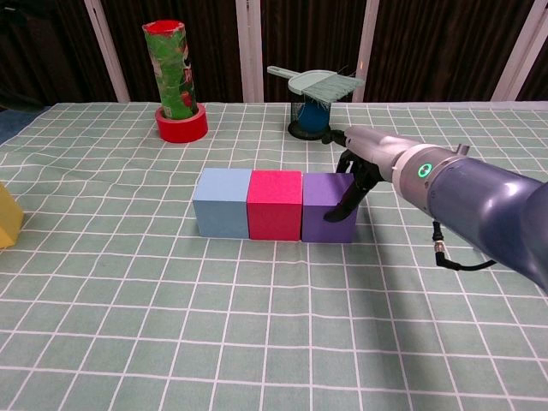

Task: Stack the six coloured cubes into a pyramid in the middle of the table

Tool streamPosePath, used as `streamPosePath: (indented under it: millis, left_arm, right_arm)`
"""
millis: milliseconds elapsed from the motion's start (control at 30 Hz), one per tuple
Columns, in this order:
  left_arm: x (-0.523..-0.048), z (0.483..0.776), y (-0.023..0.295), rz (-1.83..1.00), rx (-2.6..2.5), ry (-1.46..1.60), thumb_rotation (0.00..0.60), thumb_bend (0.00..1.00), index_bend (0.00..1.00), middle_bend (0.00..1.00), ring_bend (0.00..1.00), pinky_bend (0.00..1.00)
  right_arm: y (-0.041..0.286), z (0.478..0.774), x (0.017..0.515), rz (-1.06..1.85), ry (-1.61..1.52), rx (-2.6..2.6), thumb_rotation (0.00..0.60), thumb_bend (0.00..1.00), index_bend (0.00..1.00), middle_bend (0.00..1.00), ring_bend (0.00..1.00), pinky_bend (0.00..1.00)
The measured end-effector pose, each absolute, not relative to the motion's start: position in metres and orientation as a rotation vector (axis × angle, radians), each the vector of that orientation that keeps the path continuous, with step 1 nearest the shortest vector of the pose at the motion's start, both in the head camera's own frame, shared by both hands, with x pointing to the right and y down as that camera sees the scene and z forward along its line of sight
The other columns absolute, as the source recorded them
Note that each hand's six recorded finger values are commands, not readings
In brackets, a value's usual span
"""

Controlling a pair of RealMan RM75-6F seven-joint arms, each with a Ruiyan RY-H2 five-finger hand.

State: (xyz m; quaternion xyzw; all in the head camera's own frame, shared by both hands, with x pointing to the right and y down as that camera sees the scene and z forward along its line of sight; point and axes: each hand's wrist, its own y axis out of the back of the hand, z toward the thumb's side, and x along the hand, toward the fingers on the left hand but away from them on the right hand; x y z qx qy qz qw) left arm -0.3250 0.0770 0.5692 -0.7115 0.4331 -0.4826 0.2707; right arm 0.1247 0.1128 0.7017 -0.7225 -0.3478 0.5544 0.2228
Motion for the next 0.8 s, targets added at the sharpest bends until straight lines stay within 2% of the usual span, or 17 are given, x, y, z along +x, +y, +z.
streamPosePath:
  millis: [567, 667, 800]
  left_arm:
    - [-0.3248, 0.5696, 0.0775, -1.303, -1.919, 1.164, 0.6, 0.04, 0.0, 0.04, 0.0, 0.0]
    - [-0.3252, 0.5694, 0.0771, -1.304, -1.917, 1.166, 0.6, 0.04, 0.0, 0.04, 0.0, 0.0]
    - [-0.3253, 0.5696, 0.0771, -1.306, -1.916, 1.164, 0.6, 0.04, 0.0, 0.04, 0.0, 0.0]
  right_arm:
    - [0.1126, 0.7026, 0.1254, 1.534, -0.966, -1.991, 0.6, 0.19, 0.0, 0.45, 0.28, 0.0]
    - [0.1128, 0.7028, 0.1251, 1.531, -0.97, -1.995, 0.6, 0.19, 0.0, 0.4, 0.24, 0.0]
    - [0.1141, 0.7039, 0.1256, 1.534, -0.97, -2.001, 0.6, 0.19, 0.0, 0.25, 0.13, 0.0]
